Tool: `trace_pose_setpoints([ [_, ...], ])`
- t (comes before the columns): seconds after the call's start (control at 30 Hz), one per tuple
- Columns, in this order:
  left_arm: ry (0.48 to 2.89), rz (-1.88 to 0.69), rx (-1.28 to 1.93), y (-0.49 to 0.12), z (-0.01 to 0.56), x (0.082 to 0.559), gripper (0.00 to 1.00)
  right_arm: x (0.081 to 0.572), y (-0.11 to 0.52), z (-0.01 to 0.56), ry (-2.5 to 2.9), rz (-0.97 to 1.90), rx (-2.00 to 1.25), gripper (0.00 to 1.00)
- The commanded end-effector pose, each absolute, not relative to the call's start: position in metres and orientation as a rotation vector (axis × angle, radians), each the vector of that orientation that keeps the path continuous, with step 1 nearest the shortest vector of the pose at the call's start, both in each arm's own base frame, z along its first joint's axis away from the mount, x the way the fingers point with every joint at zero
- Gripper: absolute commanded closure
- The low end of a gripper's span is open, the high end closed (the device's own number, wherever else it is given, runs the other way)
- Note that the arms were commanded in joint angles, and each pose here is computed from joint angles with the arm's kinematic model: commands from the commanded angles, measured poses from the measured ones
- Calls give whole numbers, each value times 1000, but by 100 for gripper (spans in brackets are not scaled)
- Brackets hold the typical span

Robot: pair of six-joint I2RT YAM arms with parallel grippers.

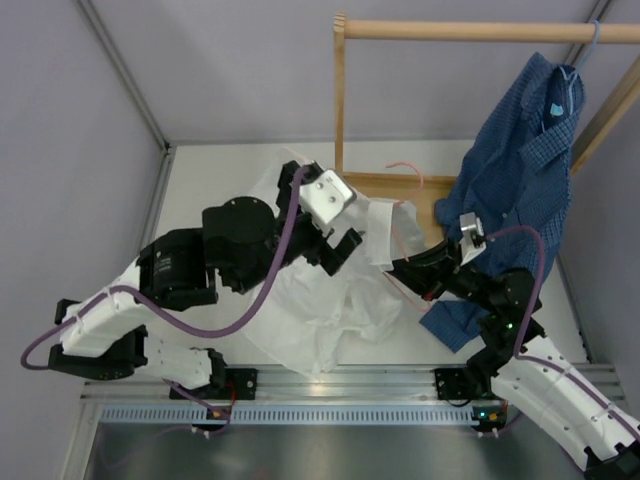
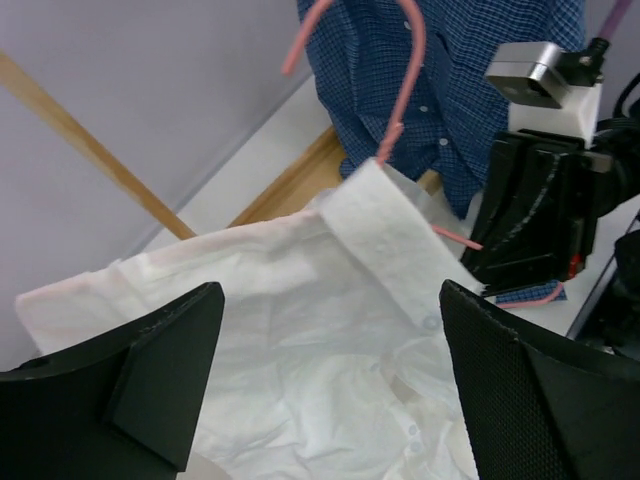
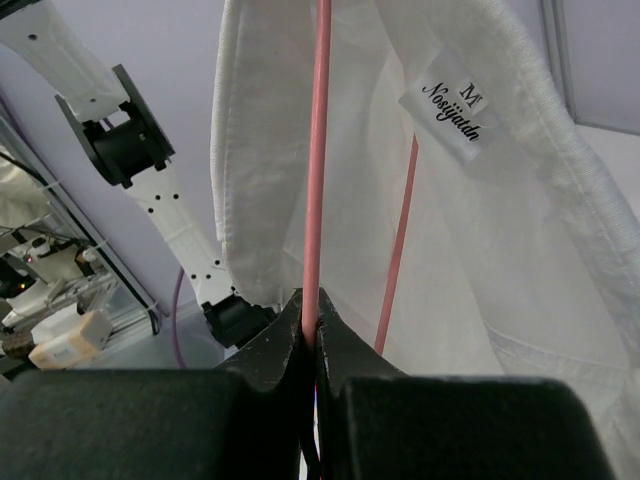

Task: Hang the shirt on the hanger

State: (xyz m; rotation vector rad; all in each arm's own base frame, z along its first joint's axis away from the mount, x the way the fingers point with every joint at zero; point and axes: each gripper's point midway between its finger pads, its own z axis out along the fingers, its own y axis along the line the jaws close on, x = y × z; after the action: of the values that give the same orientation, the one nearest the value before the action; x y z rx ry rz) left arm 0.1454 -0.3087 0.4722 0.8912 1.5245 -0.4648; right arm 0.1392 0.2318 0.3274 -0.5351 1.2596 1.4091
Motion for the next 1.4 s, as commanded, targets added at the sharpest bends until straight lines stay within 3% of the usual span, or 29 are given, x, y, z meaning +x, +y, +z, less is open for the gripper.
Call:
trace_pose_setpoints([
  [0.0,1425,-453,827,-294,502,173,10,123,225,359,1077,1399,-579,100],
  [0.17,1451,-555,1042,-303,475,205,22,109,221,351,1057,1403,-626,100],
  [0.37,1344,-946,1406,-333,456,157,13,98,221,335,1096,1383,-706,100],
  [0.57,1282,-1181,1545,-338,445,119,15,89,223,330,1126,1391,-788,100],
  [0.83,1368,-1176,1543,-336,422,121,16,86,222,336,1116,1383,-812,100],
  [1.0,1426,-1167,1537,-338,410,127,28,76,222,343,1067,1401,-852,100],
  [1.37,1336,-1356,1621,-340,415,99,33,69,226,352,1046,1415,-942,100],
])
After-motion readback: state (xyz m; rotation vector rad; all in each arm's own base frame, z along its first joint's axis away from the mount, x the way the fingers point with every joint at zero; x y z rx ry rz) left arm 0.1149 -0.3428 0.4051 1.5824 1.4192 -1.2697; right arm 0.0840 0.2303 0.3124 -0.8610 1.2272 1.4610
